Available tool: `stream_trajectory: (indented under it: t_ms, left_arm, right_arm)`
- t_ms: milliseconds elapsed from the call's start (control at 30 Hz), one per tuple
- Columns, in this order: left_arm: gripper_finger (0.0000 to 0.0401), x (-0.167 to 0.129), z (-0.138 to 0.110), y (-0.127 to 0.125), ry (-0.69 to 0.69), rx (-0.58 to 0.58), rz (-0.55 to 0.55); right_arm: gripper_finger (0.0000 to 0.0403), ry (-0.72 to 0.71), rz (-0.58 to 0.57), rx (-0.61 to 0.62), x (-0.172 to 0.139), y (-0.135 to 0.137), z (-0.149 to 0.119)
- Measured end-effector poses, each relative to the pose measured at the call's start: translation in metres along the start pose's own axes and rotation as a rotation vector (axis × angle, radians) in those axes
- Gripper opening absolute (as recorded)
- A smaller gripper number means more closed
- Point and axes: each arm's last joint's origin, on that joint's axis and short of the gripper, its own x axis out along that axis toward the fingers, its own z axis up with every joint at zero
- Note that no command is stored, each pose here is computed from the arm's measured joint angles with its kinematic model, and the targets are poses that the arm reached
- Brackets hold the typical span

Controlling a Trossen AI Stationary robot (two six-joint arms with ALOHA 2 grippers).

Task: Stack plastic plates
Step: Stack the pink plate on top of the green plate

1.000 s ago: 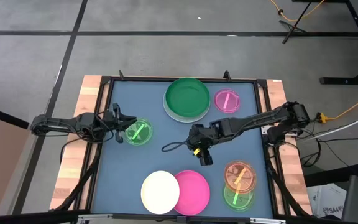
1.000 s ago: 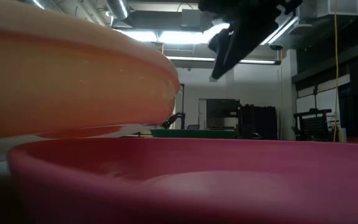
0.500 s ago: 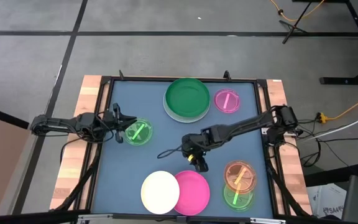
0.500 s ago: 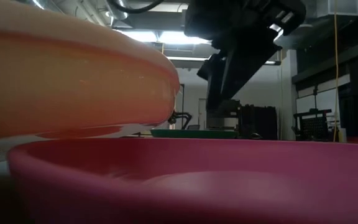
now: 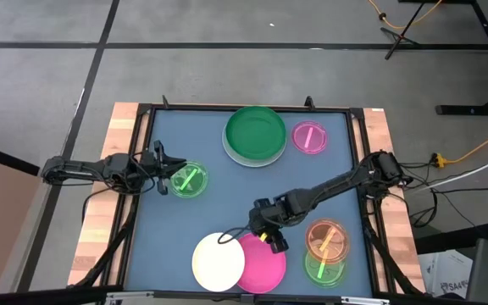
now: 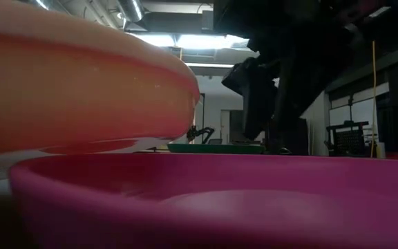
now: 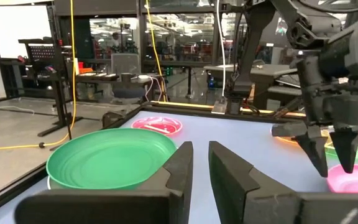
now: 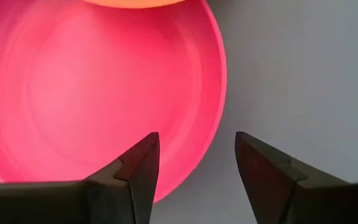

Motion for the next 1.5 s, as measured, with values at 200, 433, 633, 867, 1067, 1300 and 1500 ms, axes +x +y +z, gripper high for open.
stream_trajectory:
  t_ms: [200,433,633,867,1067,1300,1500]
  left_arm:
    - [0.0046,0.0,0.0,0.0,0.0,0.0,0.0]
    - [0.0046,0.0,0.0,0.0,0.0,0.0,0.0]
    - [0.0046,0.0,0.0,0.0,0.0,0.0,0.0]
    - [0.0046,0.0,0.0,0.0,0.0,-0.001,0.0]
    - [0.0046,0.0,0.0,0.0,0.0,-0.002,0.0]
    - [0.0046,0.0,0.0,0.0,0.0,-0.003,-0.001]
    - [0.0046,0.0,0.0,0.0,0.0,-0.003,-0.001]
  right_arm:
    - [0.0198,-0.001,-0.023,0.016,0.0,-0.002,0.0]
    - [0.0198,0.003,-0.019,0.027,0.008,-0.003,0.0]
    - [0.0198,0.01,0.006,0.029,0.013,-0.003,-0.001]
    - [0.0198,0.009,0.024,0.012,0.018,-0.006,-0.001]
    - [0.0198,0.008,0.074,0.01,0.025,-0.022,-0.008]
    - [0.0198,-0.004,0.119,0.012,0.033,-0.021,-0.015]
    - [0.0198,-0.005,0.117,0.013,0.033,-0.022,-0.015]
